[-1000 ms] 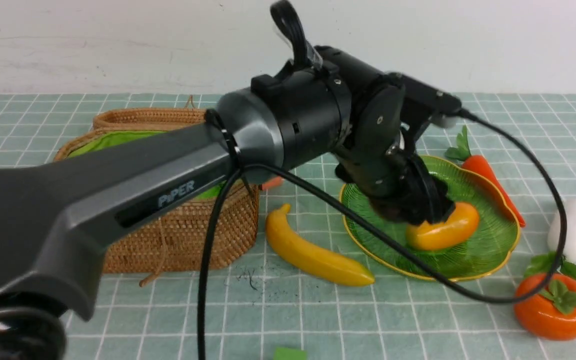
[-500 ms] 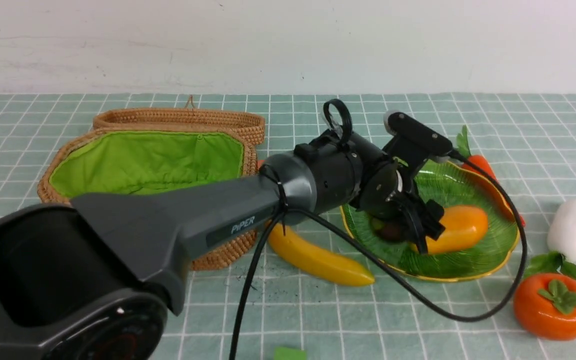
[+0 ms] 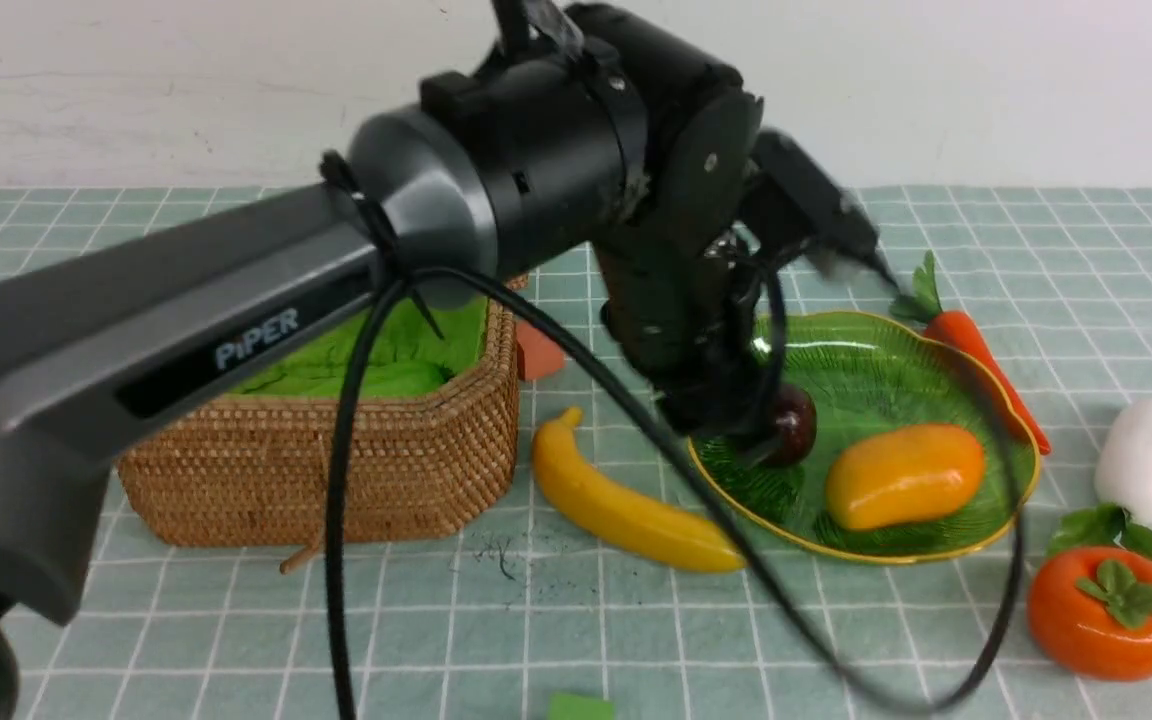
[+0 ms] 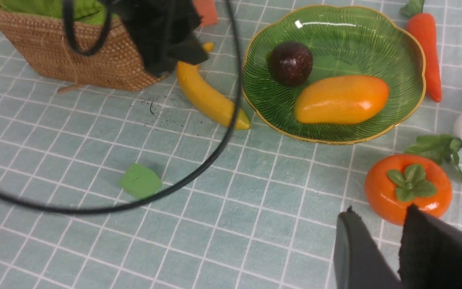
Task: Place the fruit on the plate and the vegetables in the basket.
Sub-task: Use the left arm to grab a banana and put it into the right plate
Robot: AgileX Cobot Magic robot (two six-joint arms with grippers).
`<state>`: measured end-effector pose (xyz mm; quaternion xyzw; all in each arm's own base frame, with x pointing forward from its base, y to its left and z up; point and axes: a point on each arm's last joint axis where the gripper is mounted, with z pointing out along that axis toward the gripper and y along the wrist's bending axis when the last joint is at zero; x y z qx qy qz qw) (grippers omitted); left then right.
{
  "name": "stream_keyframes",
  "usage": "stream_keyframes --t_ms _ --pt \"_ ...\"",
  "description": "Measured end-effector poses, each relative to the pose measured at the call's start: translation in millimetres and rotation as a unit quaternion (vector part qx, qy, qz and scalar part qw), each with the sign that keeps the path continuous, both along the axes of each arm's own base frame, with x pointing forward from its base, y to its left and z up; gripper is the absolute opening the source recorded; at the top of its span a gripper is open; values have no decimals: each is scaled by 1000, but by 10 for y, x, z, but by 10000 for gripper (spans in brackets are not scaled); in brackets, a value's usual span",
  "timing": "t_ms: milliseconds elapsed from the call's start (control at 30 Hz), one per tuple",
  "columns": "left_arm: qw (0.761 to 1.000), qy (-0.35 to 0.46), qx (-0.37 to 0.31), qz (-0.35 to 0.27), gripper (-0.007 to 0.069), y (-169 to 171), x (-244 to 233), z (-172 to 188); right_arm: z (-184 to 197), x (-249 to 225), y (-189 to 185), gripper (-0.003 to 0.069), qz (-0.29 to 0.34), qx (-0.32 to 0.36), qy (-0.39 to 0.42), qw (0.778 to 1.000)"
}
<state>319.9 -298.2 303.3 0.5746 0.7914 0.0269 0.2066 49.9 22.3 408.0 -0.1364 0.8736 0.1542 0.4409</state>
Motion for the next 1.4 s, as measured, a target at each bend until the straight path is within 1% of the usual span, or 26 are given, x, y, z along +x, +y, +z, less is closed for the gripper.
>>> stream_keyframes --t_ms 33,67,100,133,167,200,300,433,467,500,533,567,600,700,800,833,867,900,933,967,1100,1167,1200,1233,1333,1400 --pt "1000 0 9 -18 271 4 -6 -3 0 0 0 186 0 0 0 1000" --pt "996 10 46 -79 225 20 -33 -55 4 1 4 186 3 1 -2 1000" --pt "994 11 51 -92 223 18 -35 -70 4 1 4 186 3 1 -2 1000" --pt "991 16 60 -120 223 6 -39 -122 7 1 8 188 4 3 -4 1000" --pt "989 18 64 -131 238 -11 -31 -169 7 1 8 189 4 2 -4 1000" --pt "988 18 66 -139 260 -26 -18 -206 7 0 10 190 6 2 -4 1000" --pt "987 15 65 -148 405 -110 71 -412 6 -5 17 190 15 -3 -6 1000" --pt "985 6 74 -154 552 -205 201 -729 3 -16 32 191 29 -5 -6 1000" --pt "985 6 77 -154 557 -212 212 -766 3 -16 33 191 29 -5 -5 1000" --pt "984 3 84 -157 580 -240 265 -910 2 -21 40 192 35 -5 -4 999" --pt "983 2 90 -159 584 -254 291 -998 2 -24 45 192 38 -4 -4 999" --pt "983 1 91 -159 584 -258 297 -1015 2 -25 45 192 39 -5 -4 999" --pt "982 2 100 -161 578 -268 328 -1129 1 -29 51 192 42 -4 -3 999" --pt "980 12 115 -164 541 -277 360 -1317 1 -33 56 192 45 -2 -2 999" --pt "979 14 117 -165 491 -272 363 -1334 0 -33 56 192 45 -2 -1 999" --pt "979 14 117 -165 445 -271 363 -1334 0 -34 57 192 45 -2 -1 999" --pt "979 14 117 -165 437 -271 363 -1334 0 -34 57 192 45 -2 -1 999" --pt "979 13 118 -165 362 -273 366 -1337 -2 -34 56 192 46 -3 0 999" --pt "979 12 117 -165 343 -273 367 -1337 -2 -34 56 192 46 -3 0 999" --pt "979 6 117 -167 305 -277 377 -1334 -2 -35 56 192 46 -3 0 999" --pt "978 -5 118 -170 309 -281 369 -1267 -2 -36 57 194 46 -3 0 999" --pt "977 -14 122 -175 309 -288 295 -1084 -2 -35 56 197 46 -3 0 999" --pt "976 -28 120 -178 309 -299 245 -894 -2 -34 55 199 45 -4 -1 999" --pt "976 -34 116 -180 309 -307 228 -835 -2 -34 55 200 45 -4 -1 999" --pt "972 -115 56 -196 309 -442 89 -297 6 -27 54 200 44 -3 -7 999" --pt "970 -135 31 -200 309 -503 68 -214 12 -24 56 200 44 -1 -10 999"
